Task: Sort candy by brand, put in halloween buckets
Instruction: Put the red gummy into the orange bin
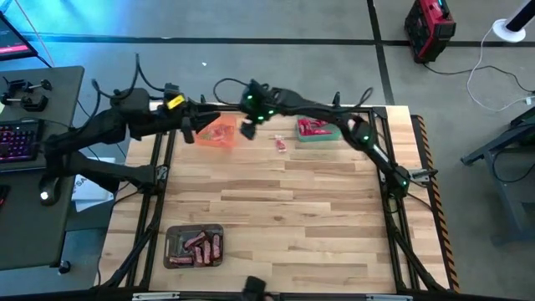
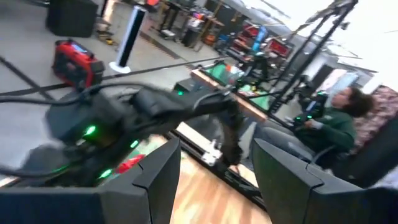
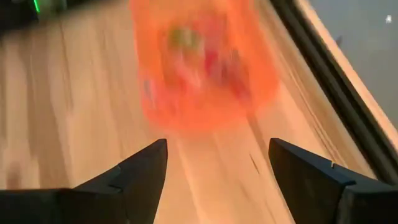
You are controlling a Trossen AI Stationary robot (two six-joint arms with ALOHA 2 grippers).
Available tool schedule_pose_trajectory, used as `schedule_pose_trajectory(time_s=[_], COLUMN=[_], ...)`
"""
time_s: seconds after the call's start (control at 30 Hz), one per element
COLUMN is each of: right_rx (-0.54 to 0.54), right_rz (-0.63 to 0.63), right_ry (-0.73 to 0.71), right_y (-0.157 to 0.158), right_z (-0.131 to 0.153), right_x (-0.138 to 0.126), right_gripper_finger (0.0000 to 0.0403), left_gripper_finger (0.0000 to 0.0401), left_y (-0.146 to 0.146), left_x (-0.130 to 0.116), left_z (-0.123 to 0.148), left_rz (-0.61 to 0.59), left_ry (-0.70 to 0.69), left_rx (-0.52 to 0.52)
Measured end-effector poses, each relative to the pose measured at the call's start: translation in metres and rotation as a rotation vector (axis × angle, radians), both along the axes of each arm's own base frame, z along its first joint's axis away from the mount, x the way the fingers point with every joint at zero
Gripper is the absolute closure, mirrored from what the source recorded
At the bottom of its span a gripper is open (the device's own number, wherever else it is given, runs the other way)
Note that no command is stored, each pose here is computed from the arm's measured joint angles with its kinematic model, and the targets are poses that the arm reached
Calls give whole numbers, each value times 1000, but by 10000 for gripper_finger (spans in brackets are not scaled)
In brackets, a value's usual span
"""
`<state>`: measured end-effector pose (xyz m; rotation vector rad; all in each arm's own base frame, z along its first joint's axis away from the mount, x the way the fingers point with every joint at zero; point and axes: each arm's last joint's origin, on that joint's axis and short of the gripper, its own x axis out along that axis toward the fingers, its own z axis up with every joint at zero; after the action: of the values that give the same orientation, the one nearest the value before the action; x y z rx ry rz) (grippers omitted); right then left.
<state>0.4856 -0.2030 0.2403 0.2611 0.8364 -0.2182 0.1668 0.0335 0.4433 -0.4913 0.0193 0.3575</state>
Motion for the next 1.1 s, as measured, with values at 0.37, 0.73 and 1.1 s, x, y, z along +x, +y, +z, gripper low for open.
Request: schedule_pose_trajectory(time_s=[0.37,0.73,1.1], right_rx=[81,311,379], right_rz=[37,-339,-541], right_ry=[104,-244,-385], right_y=[34,142,176], right_z=[9,9,8], right_x=[-140,-280,-311], right_gripper_finger=[128,128,128], left_gripper_finger=[215,216,253], left_y=[8,59,132], left_x=[33,122,183], left_z=[-9,-91,-253], left_rz=[68,-27,115], left_ry=[32,327,675], left_rx=[33,-235,-688])
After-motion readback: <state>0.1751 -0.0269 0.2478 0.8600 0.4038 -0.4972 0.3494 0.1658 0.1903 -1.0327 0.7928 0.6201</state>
